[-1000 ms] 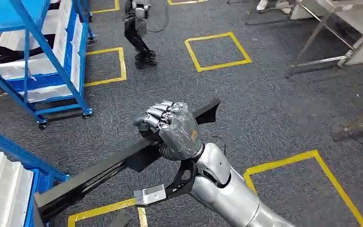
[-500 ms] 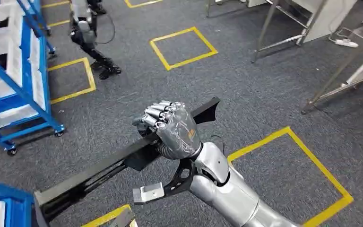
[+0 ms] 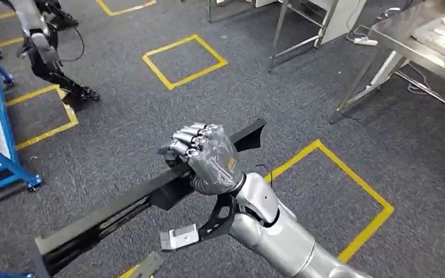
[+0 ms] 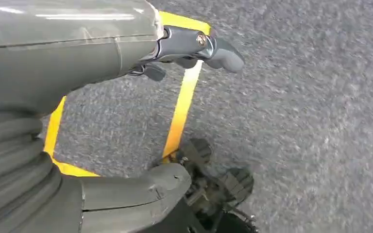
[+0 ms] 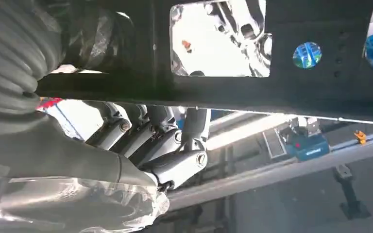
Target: Take the parts from the cabinet and place them on the table.
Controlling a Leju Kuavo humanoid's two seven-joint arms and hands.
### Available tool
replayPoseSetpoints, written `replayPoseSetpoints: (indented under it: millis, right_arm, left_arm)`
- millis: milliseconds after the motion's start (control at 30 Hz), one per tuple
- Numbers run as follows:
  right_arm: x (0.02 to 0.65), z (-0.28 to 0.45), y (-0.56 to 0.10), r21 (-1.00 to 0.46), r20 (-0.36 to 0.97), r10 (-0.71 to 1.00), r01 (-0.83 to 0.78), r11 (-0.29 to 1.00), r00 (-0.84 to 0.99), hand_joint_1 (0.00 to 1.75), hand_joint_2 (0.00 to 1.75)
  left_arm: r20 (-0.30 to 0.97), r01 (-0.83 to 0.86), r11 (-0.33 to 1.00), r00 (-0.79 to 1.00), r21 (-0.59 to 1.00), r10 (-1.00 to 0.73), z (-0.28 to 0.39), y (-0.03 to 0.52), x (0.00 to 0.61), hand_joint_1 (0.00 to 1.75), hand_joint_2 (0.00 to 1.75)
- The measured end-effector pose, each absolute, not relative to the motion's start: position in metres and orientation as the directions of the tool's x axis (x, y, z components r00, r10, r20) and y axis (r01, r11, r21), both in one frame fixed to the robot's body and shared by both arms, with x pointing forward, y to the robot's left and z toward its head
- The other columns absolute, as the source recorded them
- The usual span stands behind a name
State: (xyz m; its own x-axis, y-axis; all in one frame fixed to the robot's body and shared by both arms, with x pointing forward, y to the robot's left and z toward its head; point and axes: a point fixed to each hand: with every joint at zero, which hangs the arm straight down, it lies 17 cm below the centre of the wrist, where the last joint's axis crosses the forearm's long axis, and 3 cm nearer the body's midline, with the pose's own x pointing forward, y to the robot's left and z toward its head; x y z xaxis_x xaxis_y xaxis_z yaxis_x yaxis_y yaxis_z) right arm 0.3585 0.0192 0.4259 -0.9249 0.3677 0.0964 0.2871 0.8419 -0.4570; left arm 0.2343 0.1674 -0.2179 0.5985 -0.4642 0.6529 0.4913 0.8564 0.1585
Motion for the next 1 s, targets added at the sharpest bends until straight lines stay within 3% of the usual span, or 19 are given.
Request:
replayPoseSetpoints:
  millis: [1000]
  right_arm:
    - [0.3559, 0.4299, 0.0188, -0.450, 0.087, 0.366, 0.291, 0.844, -0.926, 1.75, 1.75]
  left_arm:
    - [0.644, 0.533, 0.837, 0.597, 0.127, -0.478, -0.2183, 0.1585, 0.2297, 0.00, 1.75]
